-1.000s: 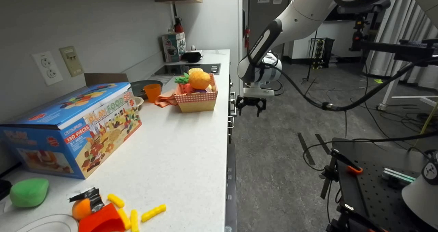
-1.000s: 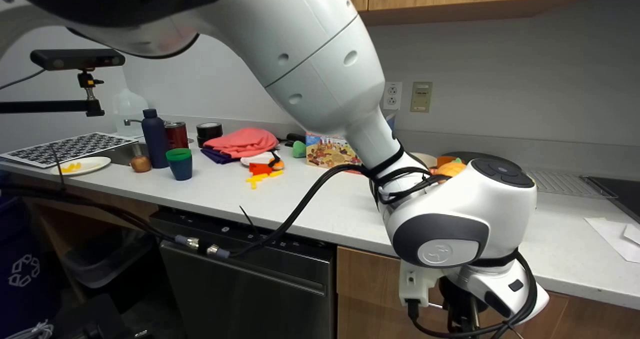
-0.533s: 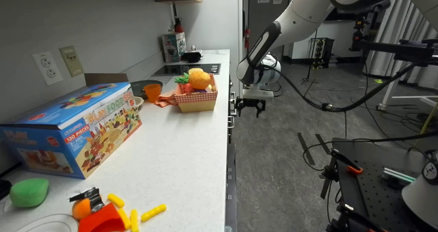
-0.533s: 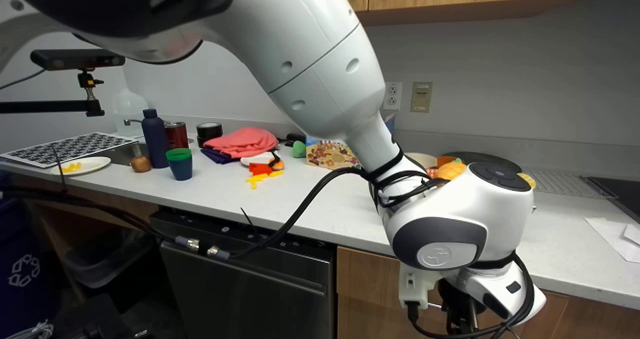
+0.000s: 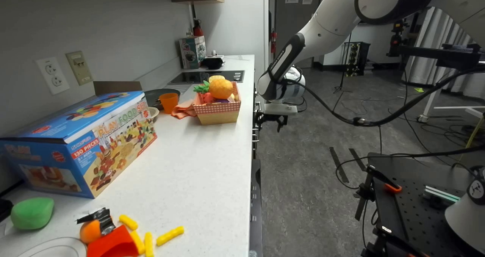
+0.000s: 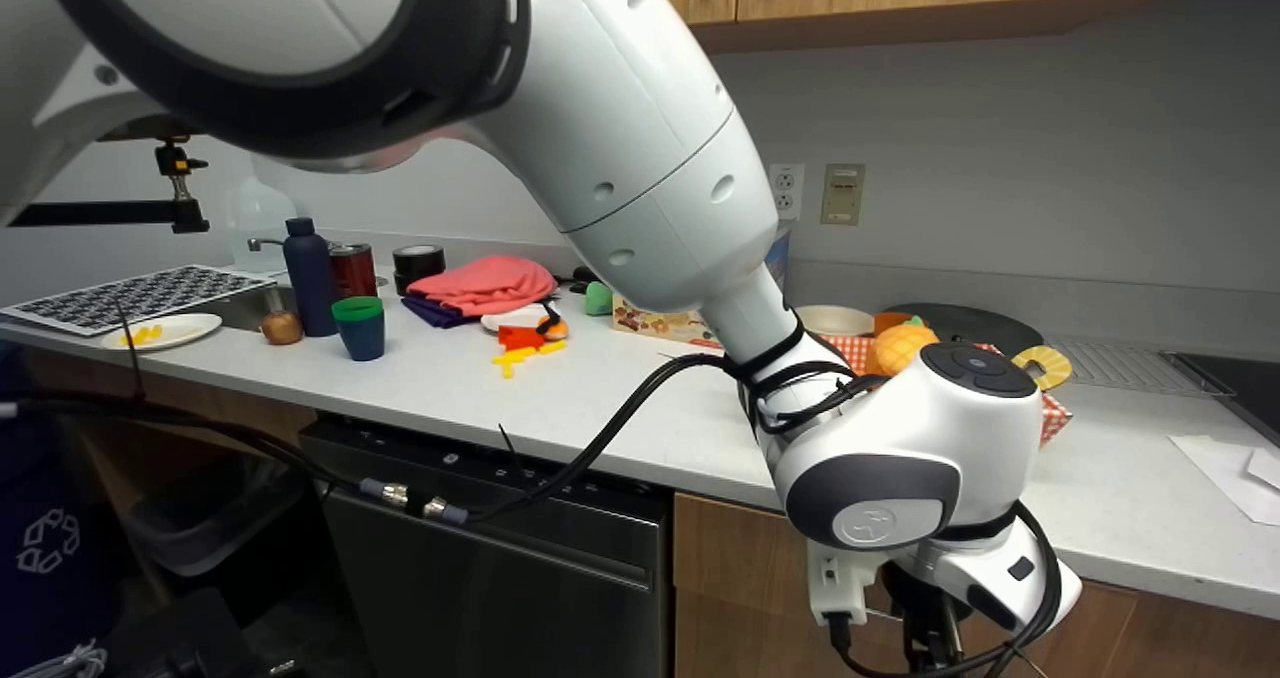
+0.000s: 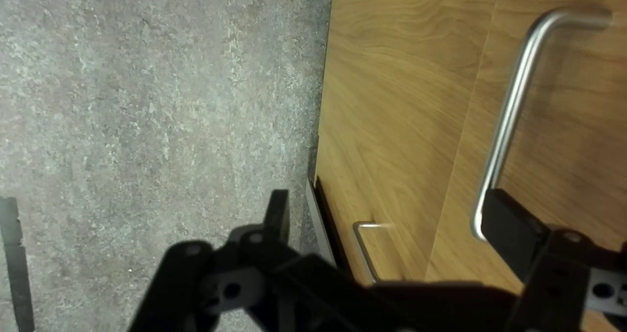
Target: Open the drawer, put the stuffed pineapple in the drawer, then close it
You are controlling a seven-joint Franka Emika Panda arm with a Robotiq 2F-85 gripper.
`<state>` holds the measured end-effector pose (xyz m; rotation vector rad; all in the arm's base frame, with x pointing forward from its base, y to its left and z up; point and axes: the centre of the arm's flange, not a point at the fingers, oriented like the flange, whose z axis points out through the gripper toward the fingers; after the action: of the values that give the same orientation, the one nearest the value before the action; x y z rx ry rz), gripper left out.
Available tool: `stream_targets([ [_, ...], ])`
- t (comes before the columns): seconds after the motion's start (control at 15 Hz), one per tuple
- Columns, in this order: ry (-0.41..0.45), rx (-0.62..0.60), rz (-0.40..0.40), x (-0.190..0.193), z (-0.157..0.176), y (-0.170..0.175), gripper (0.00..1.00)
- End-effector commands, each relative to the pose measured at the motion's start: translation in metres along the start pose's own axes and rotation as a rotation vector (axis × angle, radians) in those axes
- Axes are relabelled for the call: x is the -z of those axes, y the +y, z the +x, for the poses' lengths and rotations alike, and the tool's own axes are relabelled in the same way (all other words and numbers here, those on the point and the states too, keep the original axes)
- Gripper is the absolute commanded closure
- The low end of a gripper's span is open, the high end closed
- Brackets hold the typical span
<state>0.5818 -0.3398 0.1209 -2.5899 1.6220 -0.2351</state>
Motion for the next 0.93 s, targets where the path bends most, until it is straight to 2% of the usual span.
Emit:
stream_targets([
  [0.0,0.009,0.037,0.067,-0.005,0.009,-0.013,0.0],
  [0.47,-0.186,-0.044,0.165,-0.045,0.016,-0.004,0.0],
  [0.6,-0.222,-0.065,0.147,-0.051,0.016,-0.001,0.0],
  [0.87,-0.249,-0.085,0.059,-0.034,0.01,0.011,0.0],
])
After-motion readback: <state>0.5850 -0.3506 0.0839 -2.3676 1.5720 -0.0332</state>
